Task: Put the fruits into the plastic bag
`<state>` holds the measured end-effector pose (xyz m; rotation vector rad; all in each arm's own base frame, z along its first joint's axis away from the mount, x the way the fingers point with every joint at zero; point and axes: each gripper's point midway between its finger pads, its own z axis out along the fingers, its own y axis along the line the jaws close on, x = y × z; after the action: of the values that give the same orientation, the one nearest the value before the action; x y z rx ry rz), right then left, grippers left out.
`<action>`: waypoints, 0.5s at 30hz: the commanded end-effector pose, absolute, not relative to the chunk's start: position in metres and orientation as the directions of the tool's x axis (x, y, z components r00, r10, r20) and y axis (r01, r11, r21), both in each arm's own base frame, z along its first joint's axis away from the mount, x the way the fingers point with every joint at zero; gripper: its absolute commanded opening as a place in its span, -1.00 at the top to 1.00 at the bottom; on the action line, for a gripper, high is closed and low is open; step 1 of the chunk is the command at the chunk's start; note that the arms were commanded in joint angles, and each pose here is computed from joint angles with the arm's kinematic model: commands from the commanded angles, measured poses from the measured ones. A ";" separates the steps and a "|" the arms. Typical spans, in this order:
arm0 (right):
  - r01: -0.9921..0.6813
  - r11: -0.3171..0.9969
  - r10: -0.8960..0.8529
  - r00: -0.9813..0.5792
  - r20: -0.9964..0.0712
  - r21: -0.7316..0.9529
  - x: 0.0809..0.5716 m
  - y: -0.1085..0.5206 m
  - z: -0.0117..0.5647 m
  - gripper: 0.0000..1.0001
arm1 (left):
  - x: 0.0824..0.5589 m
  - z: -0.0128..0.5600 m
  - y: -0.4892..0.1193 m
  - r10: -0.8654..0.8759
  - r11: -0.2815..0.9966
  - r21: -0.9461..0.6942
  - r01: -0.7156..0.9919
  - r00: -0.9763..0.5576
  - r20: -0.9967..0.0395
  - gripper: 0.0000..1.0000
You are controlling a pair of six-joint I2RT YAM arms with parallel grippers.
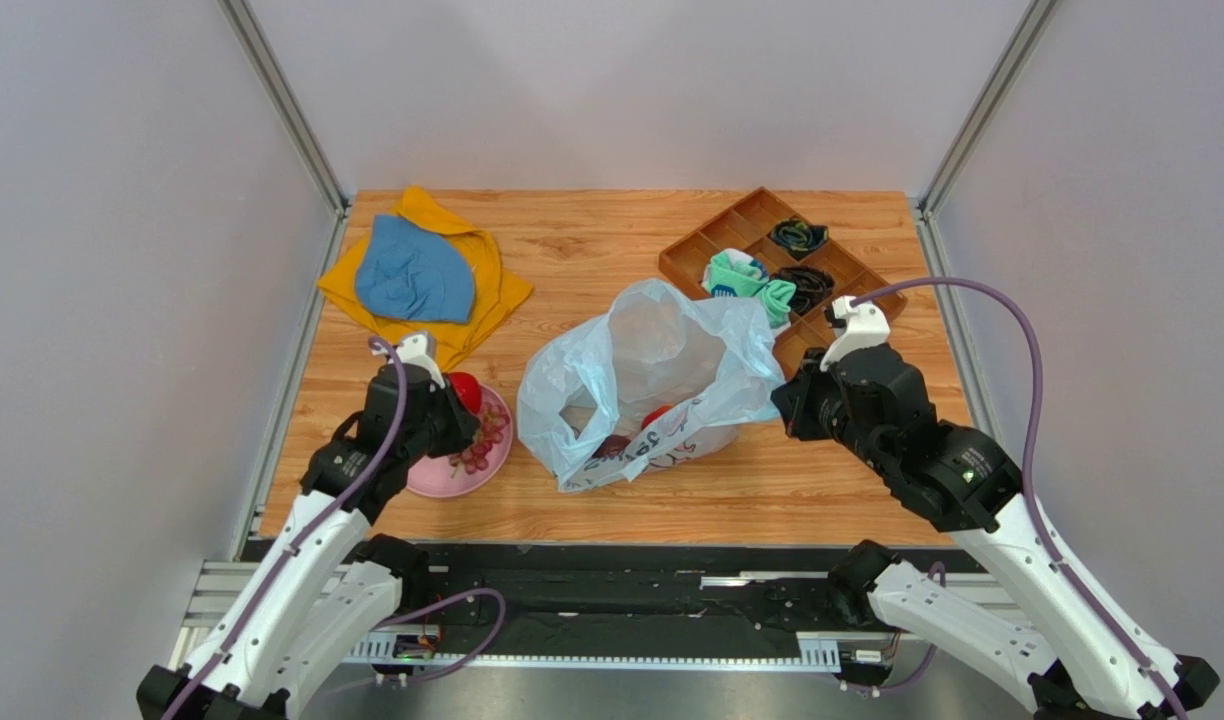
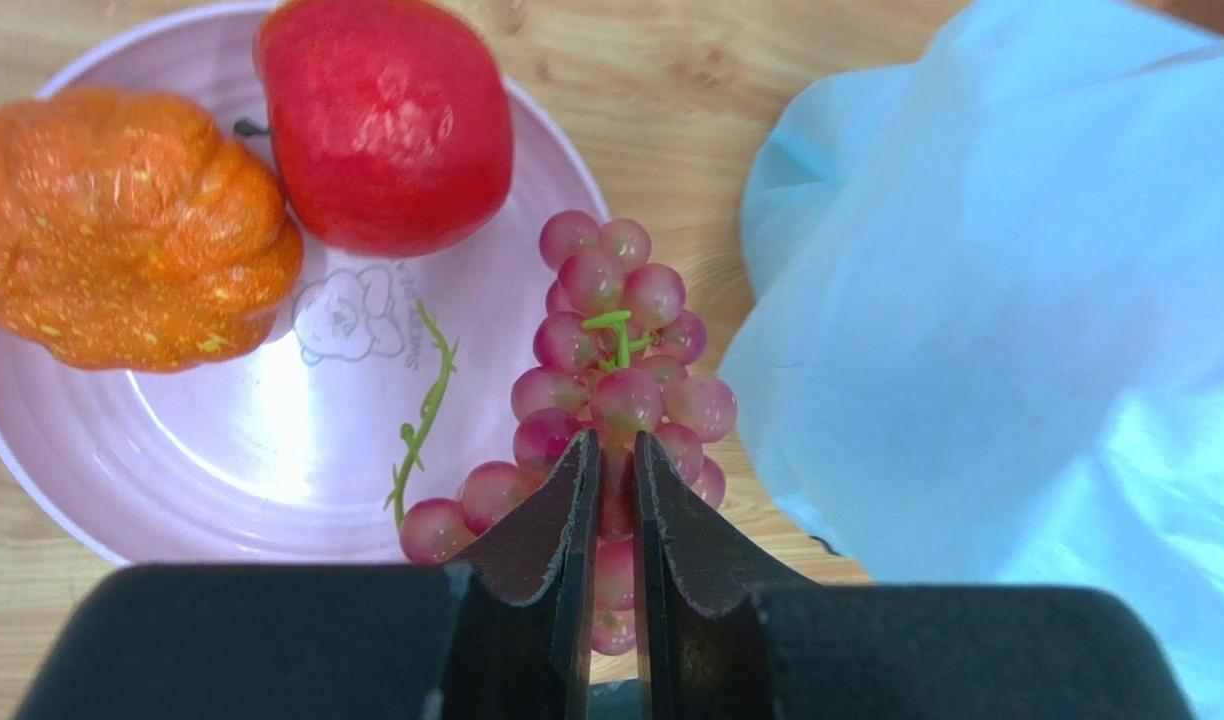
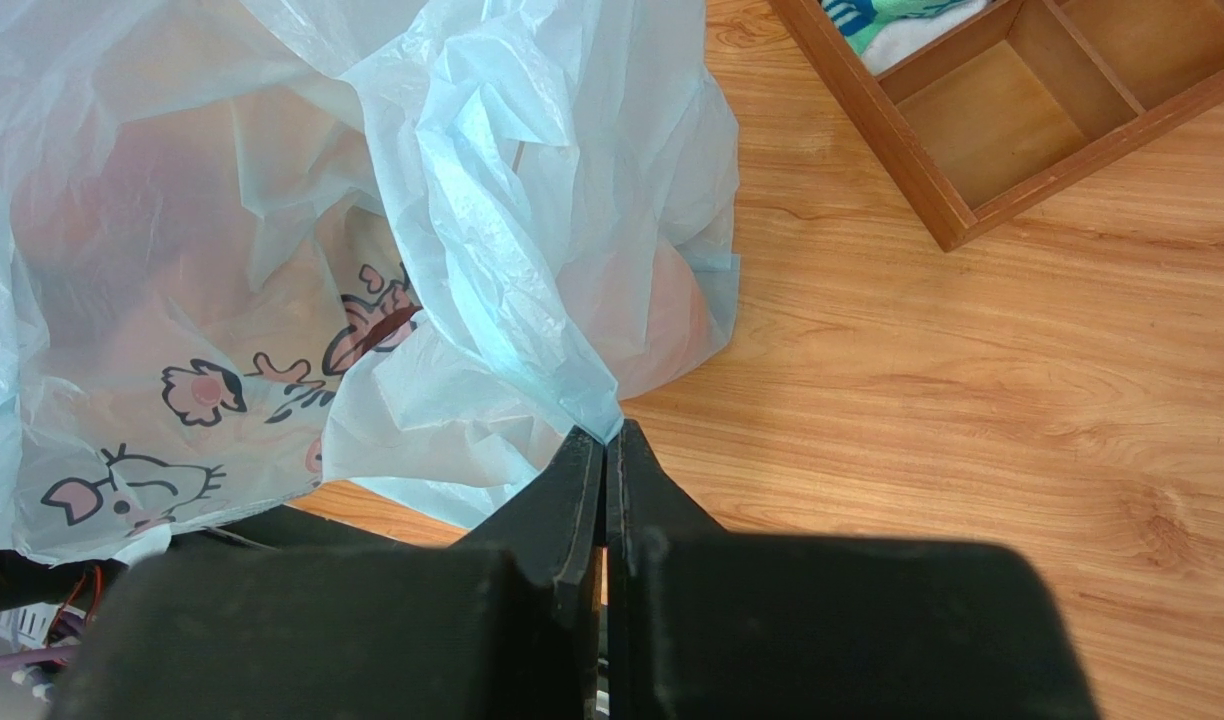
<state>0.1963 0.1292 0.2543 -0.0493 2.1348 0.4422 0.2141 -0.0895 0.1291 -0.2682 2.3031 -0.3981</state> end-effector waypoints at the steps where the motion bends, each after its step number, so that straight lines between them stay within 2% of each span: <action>1: -0.208 0.926 0.158 -0.544 -0.824 0.315 0.199 0.131 0.266 1.00 | 0.214 0.164 -0.098 -0.286 0.919 -0.393 0.029 -0.636 -0.717 0.63; 7: -0.208 0.927 0.157 -0.544 -0.824 0.313 0.198 0.130 0.266 1.00 | 0.209 0.188 -0.108 -0.260 0.897 -0.419 0.142 -0.598 -0.758 0.65; 15: -0.206 0.927 0.157 -0.542 -0.825 0.312 0.198 0.129 0.266 1.00 | 0.188 0.273 -0.126 -0.264 0.807 -0.431 0.405 -0.405 -0.875 0.65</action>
<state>0.1959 0.1289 0.2549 -0.0487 2.1321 0.4440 0.1969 -0.1102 0.1975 -0.0482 2.0864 -0.6068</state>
